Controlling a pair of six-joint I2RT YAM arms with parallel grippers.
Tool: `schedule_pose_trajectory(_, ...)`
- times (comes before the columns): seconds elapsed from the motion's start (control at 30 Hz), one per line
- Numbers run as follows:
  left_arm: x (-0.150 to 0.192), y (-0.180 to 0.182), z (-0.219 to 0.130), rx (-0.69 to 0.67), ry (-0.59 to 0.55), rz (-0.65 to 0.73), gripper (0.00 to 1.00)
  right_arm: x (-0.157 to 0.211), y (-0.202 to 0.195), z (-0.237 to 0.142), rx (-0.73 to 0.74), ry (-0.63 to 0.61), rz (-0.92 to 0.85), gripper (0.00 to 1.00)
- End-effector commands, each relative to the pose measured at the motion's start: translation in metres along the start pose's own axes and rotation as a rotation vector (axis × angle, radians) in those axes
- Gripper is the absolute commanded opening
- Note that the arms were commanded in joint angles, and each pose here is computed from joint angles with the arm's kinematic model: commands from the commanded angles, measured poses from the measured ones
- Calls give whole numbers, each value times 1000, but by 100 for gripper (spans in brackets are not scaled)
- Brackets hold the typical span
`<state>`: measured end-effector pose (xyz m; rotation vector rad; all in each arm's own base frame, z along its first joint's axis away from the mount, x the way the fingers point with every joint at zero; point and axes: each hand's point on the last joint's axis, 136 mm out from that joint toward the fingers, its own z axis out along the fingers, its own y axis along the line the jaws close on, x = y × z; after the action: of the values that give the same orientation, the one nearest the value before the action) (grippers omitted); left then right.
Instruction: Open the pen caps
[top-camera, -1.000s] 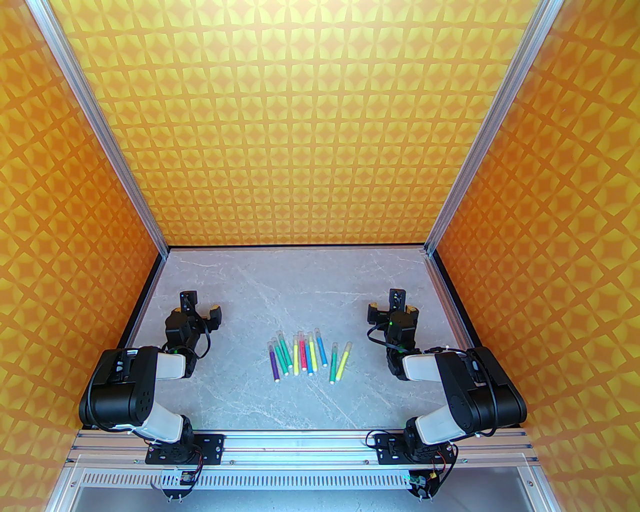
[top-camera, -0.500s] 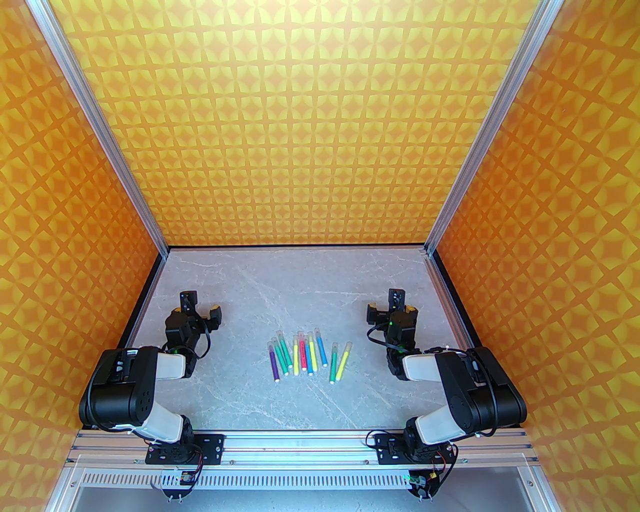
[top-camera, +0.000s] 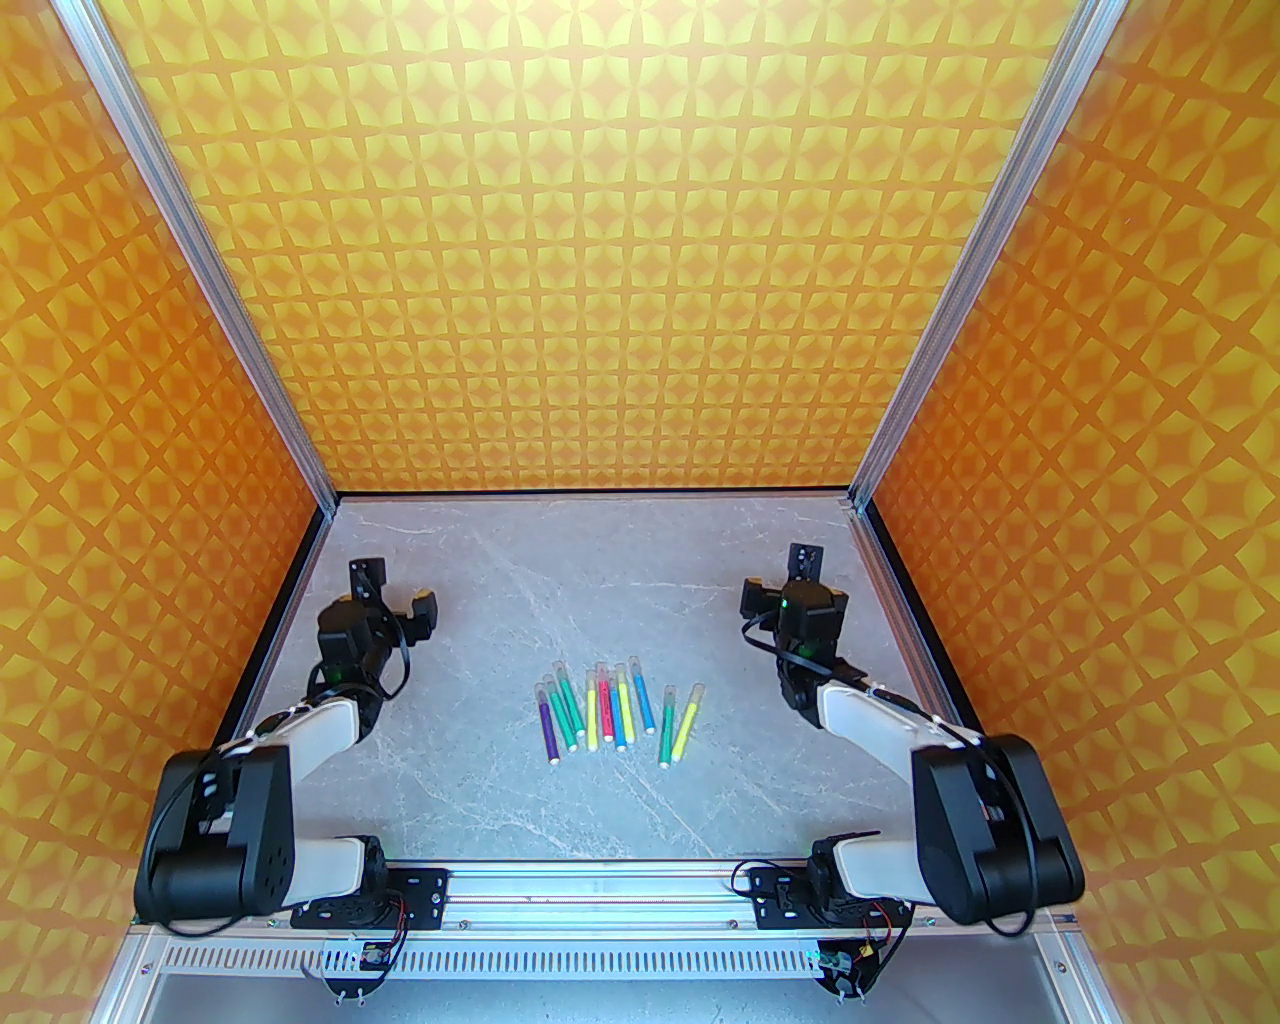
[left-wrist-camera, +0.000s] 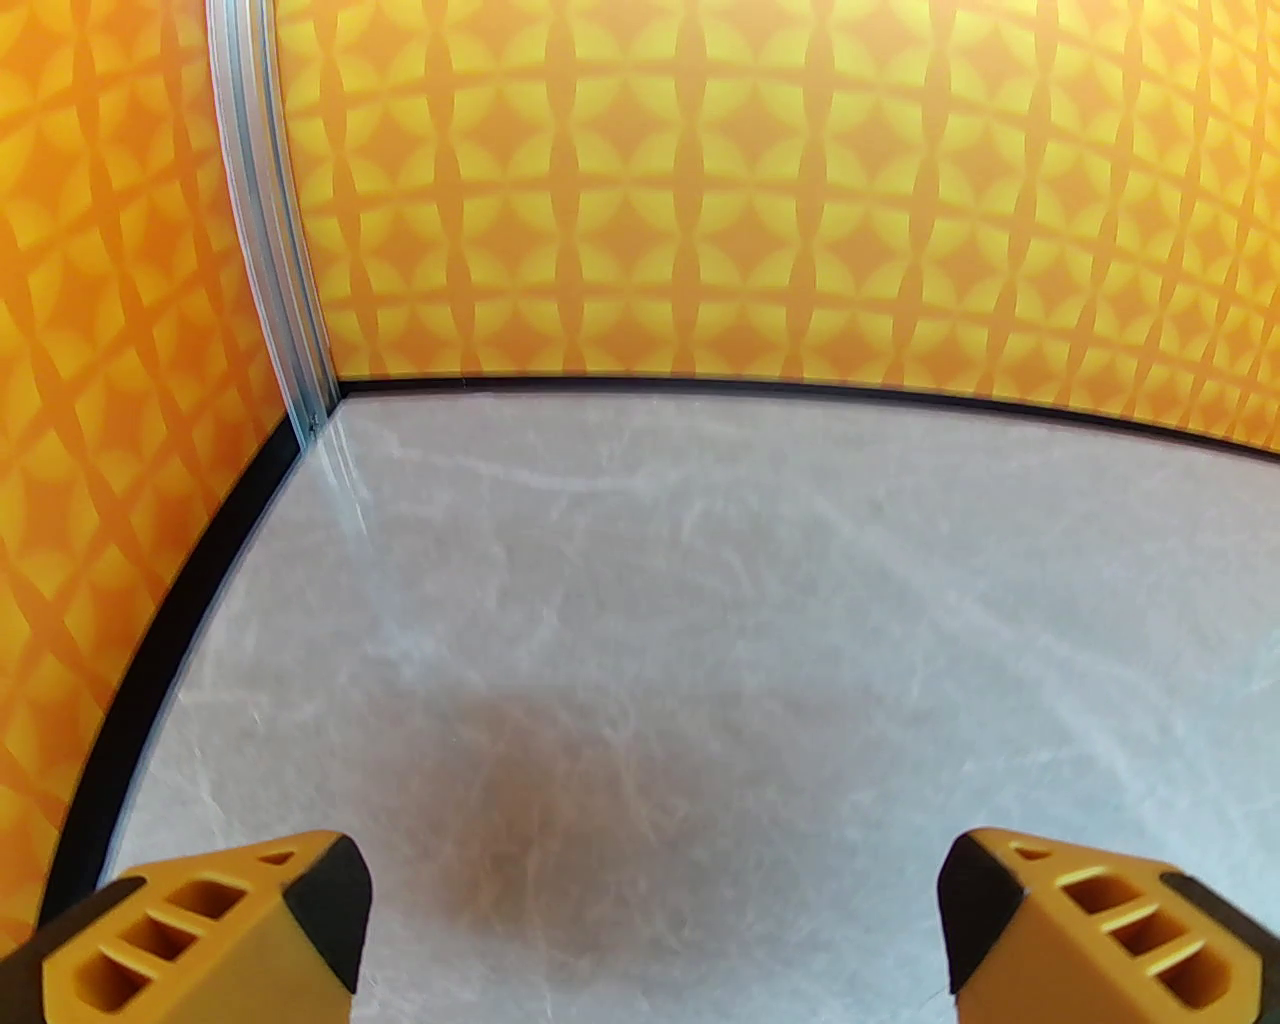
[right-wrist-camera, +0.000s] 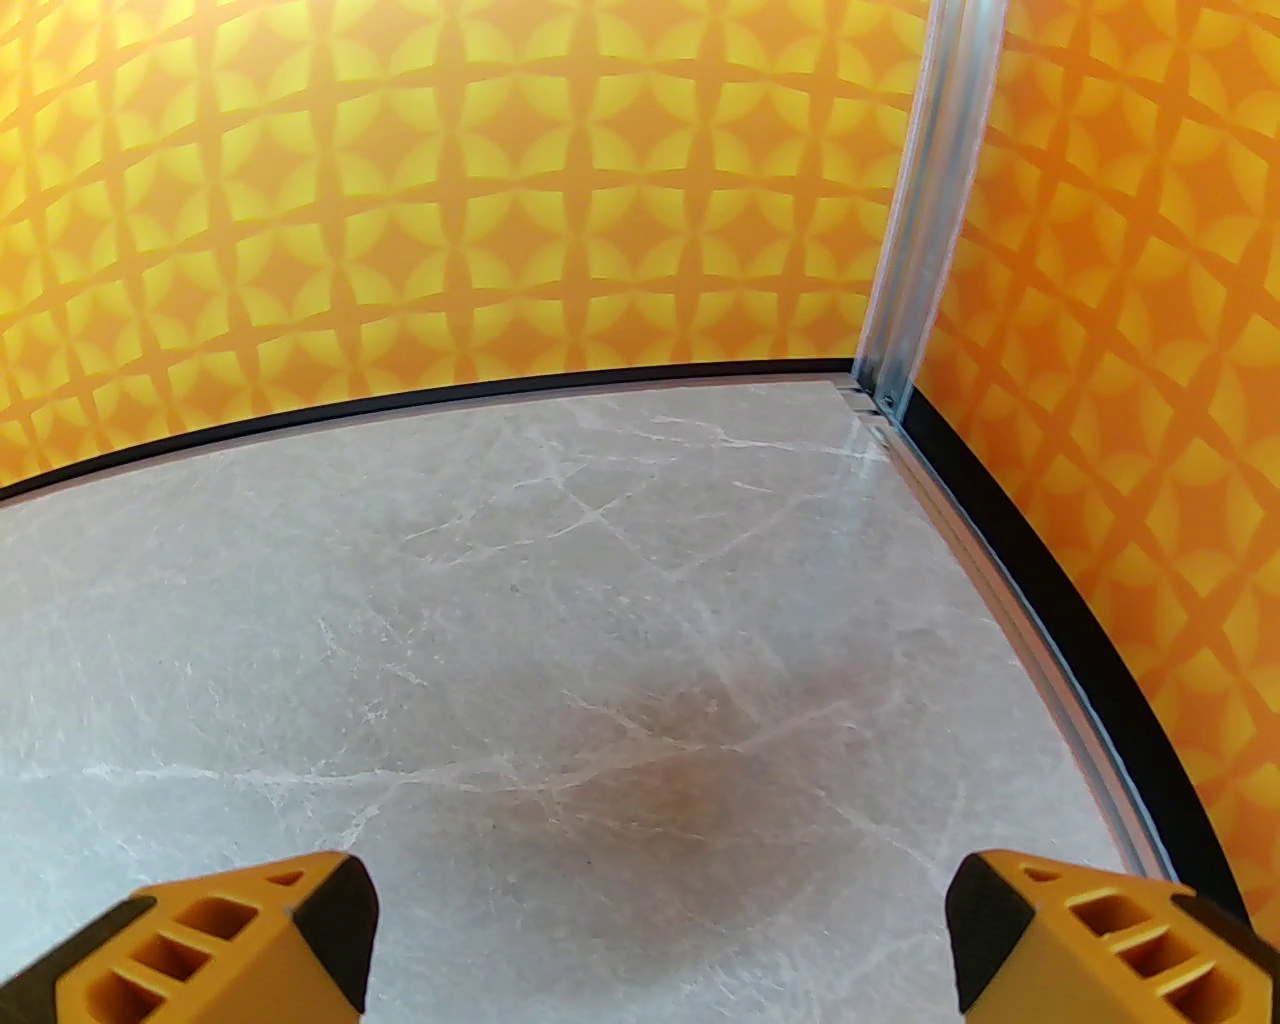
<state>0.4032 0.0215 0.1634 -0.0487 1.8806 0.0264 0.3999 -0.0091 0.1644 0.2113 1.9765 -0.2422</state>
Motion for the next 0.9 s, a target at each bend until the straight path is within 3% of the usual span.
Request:
schedule_pose_trajectory(0.0, 1, -16, -12, 31, 76, 28, 99, 8, 2, -25, 6, 151, -5, 99)
schedule_pose_trajectory(0.13, -11, -45, -21, 107, 106, 85, 99, 15, 23, -53, -67, 276, -52, 96)
schedule_pose_trajectory(0.37, -14, -97, -38, 237, 141, 150, 99, 68, 43, -91, -177, 559, -31, 88)
schedule_pose_trajectory(0.63, -5, -120, -58, 305, 157, 167, 99, 109, 57, -135, -231, 703, -28, 83)
schedule_pose_trajectory(0.87, -20, -126, -72, 331, 90, 173, 99, 139, 80, -153, -285, 806, -37, 74)
